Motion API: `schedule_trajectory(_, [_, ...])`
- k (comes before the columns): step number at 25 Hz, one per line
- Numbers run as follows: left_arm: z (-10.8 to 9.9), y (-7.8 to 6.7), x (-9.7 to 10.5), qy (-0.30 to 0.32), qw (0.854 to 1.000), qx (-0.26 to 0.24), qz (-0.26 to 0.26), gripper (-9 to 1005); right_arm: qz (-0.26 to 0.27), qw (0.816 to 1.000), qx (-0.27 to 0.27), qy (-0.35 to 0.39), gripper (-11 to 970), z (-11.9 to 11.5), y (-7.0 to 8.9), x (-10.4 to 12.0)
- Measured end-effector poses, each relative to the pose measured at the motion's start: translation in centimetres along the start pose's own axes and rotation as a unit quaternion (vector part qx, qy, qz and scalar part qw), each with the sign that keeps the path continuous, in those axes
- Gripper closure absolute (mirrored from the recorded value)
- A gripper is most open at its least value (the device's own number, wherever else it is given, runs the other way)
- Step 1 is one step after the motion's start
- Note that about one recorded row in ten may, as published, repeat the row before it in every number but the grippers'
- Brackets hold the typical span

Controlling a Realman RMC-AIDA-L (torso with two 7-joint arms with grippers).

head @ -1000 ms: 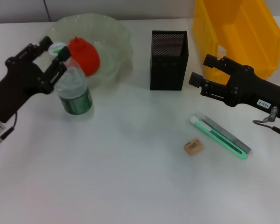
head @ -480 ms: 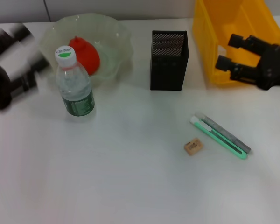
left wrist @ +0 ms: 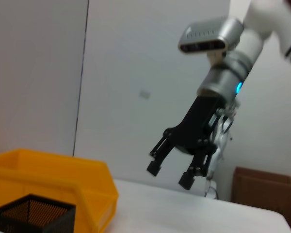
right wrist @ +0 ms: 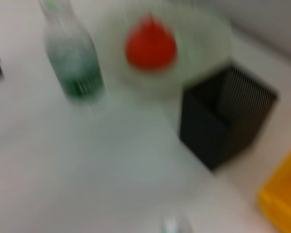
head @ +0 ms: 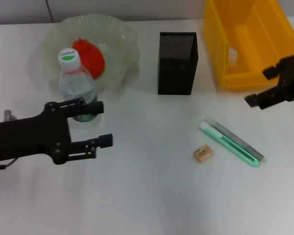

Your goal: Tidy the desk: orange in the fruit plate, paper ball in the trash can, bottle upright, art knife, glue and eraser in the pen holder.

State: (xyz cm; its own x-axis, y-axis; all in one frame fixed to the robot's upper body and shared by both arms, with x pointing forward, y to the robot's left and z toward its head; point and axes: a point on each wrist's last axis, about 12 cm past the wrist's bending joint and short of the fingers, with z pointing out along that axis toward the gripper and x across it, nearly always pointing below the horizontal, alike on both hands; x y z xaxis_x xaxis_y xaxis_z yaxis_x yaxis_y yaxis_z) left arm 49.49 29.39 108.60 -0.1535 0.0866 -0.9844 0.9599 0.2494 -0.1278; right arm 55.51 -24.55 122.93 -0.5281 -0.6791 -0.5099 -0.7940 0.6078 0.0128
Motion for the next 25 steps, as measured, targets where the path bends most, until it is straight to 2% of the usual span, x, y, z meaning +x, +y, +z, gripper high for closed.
schedule_trajectory(1, [0.3, 0.0, 0.1, 0.002, 1.000, -0.001, -0.001, 241, 0.000, 1.000, 0.000, 0.000, 107, 0.0, 0.0, 0.0])
schedule_trajectory(2, [0.5, 0.1, 0.2, 0.003, 1.000, -0.002, -0.001, 242, 0.000, 0.999, 0.007, 0.036, 107, 0.6, 0.2, -0.7])
schedule_trajectory(5, [1.1, 0.3, 0.4, 0.014, 1.000, -0.005, -0.003, 242, -0.007, 0.996, 0.007, 0.093, 108, 3.2, 0.9, -1.9])
schedule_trajectory(8, [1.6, 0.3, 0.8, 0.027, 1.000, -0.009, -0.006, 242, -0.035, 0.993, 0.007, 0.109, 136, 6.6, 1.9, -3.0])
schedule_trajectory(9, [1.7, 0.3, 1.0, 0.031, 0.999, -0.012, -0.007, 242, -0.035, 0.993, 0.007, 0.109, 146, 6.6, 1.9, -3.0])
schedule_trajectory(13, [2.1, 0.3, 1.4, 0.038, 0.999, -0.016, -0.012, 242, -0.060, 0.991, -0.006, 0.116, 184, 9.6, 2.9, -3.7])
schedule_trajectory(21, [2.2, 0.2, 1.9, 0.040, 0.999, -0.022, -0.025, 241, -0.064, 0.992, -0.021, 0.111, 260, 11.7, 3.2, -3.7])
schedule_trajectory(25, [2.3, 0.1, 2.2, 0.040, 0.998, -0.022, -0.032, 241, -0.060, 0.991, -0.020, 0.115, 415, 12.6, 3.0, -3.4])
